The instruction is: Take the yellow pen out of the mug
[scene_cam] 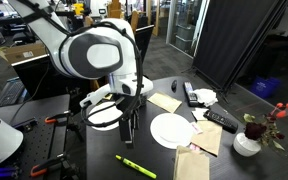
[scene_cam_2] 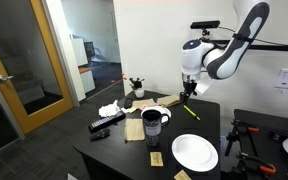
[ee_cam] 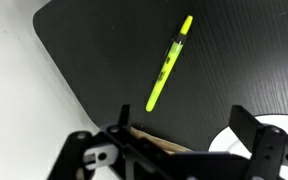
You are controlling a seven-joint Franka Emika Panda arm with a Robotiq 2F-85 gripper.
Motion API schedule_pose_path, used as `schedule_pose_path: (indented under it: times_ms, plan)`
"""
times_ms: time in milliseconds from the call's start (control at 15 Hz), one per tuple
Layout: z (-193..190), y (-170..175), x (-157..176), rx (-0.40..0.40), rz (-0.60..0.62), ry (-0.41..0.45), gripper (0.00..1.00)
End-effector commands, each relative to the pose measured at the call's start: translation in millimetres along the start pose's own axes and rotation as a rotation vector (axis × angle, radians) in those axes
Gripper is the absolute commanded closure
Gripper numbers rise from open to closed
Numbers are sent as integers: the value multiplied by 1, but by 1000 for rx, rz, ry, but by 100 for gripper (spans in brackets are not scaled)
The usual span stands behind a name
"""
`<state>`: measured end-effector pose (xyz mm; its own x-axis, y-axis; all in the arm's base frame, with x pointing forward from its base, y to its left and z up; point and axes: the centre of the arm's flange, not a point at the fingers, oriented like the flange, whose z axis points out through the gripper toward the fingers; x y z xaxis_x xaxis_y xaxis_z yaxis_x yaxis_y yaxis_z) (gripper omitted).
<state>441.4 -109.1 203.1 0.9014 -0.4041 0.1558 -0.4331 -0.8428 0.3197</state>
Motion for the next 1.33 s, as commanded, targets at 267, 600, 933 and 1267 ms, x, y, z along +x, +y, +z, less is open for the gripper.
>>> schedule_pose_path:
  times_ms: [267,600,933,1267]
  plan:
    - [-96,22,16,109,-10,69,0]
    - [-150,28,23,178,-60,114,0]
    - [-184,27,19,224,-98,159,0]
    - [-178,18,25,223,-92,173,0]
